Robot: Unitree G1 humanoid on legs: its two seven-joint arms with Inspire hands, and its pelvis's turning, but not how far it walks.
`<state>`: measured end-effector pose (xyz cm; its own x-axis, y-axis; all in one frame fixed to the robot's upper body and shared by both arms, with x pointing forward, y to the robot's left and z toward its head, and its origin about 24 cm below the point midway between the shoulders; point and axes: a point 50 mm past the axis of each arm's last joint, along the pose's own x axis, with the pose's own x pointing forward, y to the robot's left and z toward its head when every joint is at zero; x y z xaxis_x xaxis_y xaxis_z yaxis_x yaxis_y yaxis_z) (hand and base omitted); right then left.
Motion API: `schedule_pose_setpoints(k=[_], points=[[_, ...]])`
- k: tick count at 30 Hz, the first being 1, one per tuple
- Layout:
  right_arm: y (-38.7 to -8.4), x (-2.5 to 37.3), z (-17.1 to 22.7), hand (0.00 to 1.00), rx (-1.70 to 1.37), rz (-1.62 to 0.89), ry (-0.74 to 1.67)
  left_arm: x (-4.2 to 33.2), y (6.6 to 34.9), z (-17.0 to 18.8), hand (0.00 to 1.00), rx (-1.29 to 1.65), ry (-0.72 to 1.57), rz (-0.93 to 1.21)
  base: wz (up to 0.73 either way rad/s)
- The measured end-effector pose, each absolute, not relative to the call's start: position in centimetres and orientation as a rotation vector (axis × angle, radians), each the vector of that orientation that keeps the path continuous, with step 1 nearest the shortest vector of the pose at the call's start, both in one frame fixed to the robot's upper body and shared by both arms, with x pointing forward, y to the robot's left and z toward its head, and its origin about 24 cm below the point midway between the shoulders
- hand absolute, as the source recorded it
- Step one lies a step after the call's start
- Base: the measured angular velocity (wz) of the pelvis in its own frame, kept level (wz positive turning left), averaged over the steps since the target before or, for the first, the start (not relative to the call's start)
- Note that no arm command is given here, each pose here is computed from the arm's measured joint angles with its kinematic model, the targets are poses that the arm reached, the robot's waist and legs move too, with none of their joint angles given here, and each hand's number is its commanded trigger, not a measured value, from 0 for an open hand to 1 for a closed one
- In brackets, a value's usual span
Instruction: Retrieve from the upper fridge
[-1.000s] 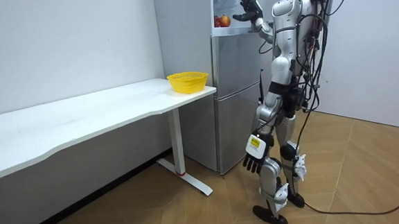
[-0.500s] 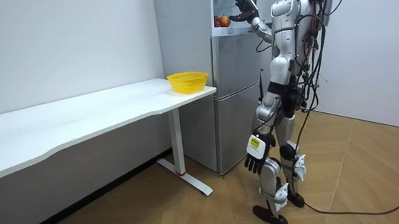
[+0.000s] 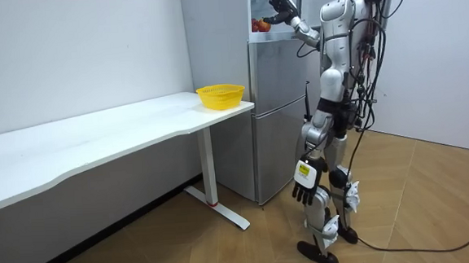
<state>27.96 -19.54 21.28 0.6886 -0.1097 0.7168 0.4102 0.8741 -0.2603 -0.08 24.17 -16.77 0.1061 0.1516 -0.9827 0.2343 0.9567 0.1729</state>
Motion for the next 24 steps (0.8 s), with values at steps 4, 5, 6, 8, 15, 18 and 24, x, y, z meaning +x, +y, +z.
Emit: schedule_pose_setpoints(k=[4,5,6,8,15,18,24], points=[[-19.6,28.3,21.0,0.0,-0.435,-0.289,-0.735,0.0,24.2,-16.8,0.0,0.303,1.474,-0.067,0.04],[-19.6,28.5,21.0,0.0,-0.436,-0.289,-0.728,0.0,24.2,-16.8,0.0,0.299,1.473,-0.062,0.06],[-19.7,28.7,20.9,0.0,-0.437,-0.292,-0.72,0.1,24.3,-16.7,0.0,0.296,1.472,-0.058,0.07],[-19.7,28.7,21.0,0.0,-0.435,-0.292,-0.719,0.1,24.3,-16.7,0.0,0.296,1.47,-0.057,0.05],[-19.7,28.9,21.2,0.0,-0.409,-0.289,-0.718,0.3,24.3,-16.7,0.0,0.299,1.463,-0.055,0.03],[-19.9,29.2,20.7,0.0,-0.414,-0.293,-0.693,0.4,24.3,-16.7,0.0,0.303,1.459,-0.052,0.01],[-20.0,29.7,20.5,0.0,-0.413,-0.29,-0.662,0.3,24.4,-16.7,0.0,0.304,1.469,-0.046,0.01]])
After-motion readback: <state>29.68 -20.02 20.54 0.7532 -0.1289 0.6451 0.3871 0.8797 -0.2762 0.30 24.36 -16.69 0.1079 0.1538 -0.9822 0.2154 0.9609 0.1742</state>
